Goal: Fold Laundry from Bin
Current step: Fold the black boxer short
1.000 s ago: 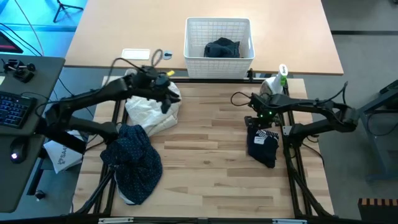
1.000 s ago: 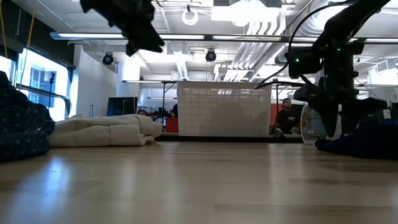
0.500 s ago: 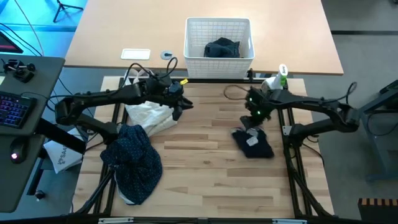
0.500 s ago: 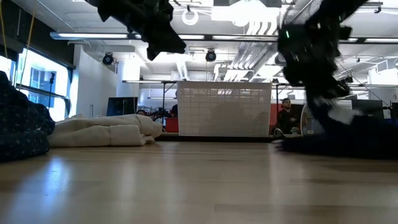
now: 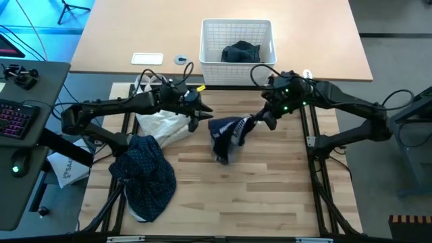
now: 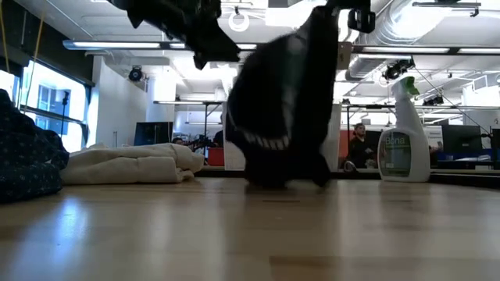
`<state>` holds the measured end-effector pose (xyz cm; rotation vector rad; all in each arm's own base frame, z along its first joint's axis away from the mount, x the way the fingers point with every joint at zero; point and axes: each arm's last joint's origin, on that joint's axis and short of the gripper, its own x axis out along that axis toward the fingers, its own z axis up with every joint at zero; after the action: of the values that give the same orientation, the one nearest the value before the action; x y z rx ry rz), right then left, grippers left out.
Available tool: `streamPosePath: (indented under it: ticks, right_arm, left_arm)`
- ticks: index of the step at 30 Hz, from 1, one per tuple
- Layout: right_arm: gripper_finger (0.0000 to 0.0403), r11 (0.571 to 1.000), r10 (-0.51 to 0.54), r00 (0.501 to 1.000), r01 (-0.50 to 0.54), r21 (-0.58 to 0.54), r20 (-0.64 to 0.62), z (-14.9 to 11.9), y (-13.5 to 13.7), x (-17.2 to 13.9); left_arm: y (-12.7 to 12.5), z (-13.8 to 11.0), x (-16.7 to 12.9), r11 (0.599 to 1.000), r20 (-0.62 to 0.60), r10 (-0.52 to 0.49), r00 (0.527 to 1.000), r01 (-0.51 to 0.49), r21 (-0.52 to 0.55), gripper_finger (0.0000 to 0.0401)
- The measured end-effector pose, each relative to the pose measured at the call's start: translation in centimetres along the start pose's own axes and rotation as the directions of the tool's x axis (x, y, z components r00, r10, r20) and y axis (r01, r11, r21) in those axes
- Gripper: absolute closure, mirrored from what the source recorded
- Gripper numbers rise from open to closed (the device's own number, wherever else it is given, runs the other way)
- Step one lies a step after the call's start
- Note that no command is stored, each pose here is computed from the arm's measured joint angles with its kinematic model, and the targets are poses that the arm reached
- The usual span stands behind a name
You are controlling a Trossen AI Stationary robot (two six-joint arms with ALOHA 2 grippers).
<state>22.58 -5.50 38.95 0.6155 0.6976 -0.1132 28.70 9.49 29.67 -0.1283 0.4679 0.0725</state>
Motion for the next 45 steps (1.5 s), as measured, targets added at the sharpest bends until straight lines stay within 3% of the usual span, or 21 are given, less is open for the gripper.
streamPosePath:
  ticks: [5,9,12,18,20,23,26,29,31,33,36,39,41,43,45]
  right_arm:
    - [0.0402,0.982,-0.181,0.972,0.17,0.083,0.148,0.6,0.2,0.1]
    - [0.0402,0.952,-0.288,0.921,0.247,0.18,0.263,1.2,0.3,0.0]
    - [0.0402,0.949,-0.297,0.882,0.228,0.219,0.367,2.0,0.7,-0.2]
    - [0.0402,0.979,-0.206,0.81,0.166,0.122,0.549,4.0,3.1,-2.3]
    - [0.0403,0.977,-0.208,0.764,0.185,0.102,0.611,4.7,4.3,-3.9]
    - [0.0403,0.969,-0.23,0.656,0.223,0.107,0.718,5.8,6.3,-6.7]
    - [0.0403,0.935,-0.325,0.571,0.314,0.166,0.754,6.2,7.5,-8.8]
    - [0.0403,0.862,-0.475,0.587,0.461,0.212,0.655,5.2,6.9,-8.6]
    - [0.0403,0.817,-0.56,0.649,0.535,0.214,0.515,3.8,5.8,-7.1]
    - [0.0403,0.776,-0.629,0.72,0.604,0.18,0.293,1.2,4.4,-4.2]
    - [0.0398,0.721,-0.682,0.728,0.685,0.107,-0.063,-4.1,2.2,1.3]
    - [0.0366,0.774,-0.586,0.727,0.633,0.02,-0.358,-9.2,0.4,5.8]
    - [0.0329,0.817,-0.48,0.725,0.575,0.048,-0.494,-11.7,-0.6,7.7]
    - [0.0286,0.837,-0.406,0.703,0.542,0.07,-0.584,-13.4,-1.3,8.7]
    - [0.0246,0.862,-0.391,0.7,0.507,0.029,-0.598,-14.4,-1.3,8.8]
  left_arm:
    - [0.6,-0.8,1.7,0.997,-0.033,0.002,0.999,-0.004,-0.077,0.0228]
    - [0.9,-0.2,2.6,0.994,0.057,-0.039,0.998,0.045,-0.097,0.0195]
    - [0.7,0.4,3.4,0.996,0.144,-0.051,0.988,0.061,-0.063,0.0184]
    - [-0.1,3.0,2.5,0.997,0.295,-0.074,0.953,0.066,0.038,0.0186]
    - [-0.4,4.7,1.1,0.998,0.329,-0.043,0.943,0.027,0.055,0.0189]
    - [-0.7,6.8,-1.4,0.993,0.338,0.016,0.941,-0.055,0.107,0.0192]
    - [-1.0,8.0,-3.5,0.973,0.315,0.108,0.943,-0.166,0.162,0.0194]
    - [-1.1,8.6,-5.1,0.946,0.281,0.186,0.942,-0.249,0.209,0.0194]
    - [-1.0,8.4,-5.6,0.937,0.238,0.21,0.948,-0.265,0.227,0.0194]
    - [-0.8,7.6,-5.6,0.94,0.162,0.22,0.962,-0.253,0.23,0.0194]
    - [-0.7,6.4,-5.3,0.947,0.036,0.224,0.974,-0.226,0.227,0.0194]
    - [-0.7,5.1,-4.7,0.962,-0.087,0.188,0.978,-0.165,0.219,0.0194]
    - [-0.8,4.3,-4.0,0.974,-0.139,0.123,0.983,-0.092,0.207,0.0194]
    - [-1.0,3.4,-3.4,0.982,-0.173,0.042,0.984,-0.008,0.191,0.0194]
    - [-1.3,2.4,-2.5,0.982,-0.201,-0.021,0.979,0.058,0.178,0.0194]
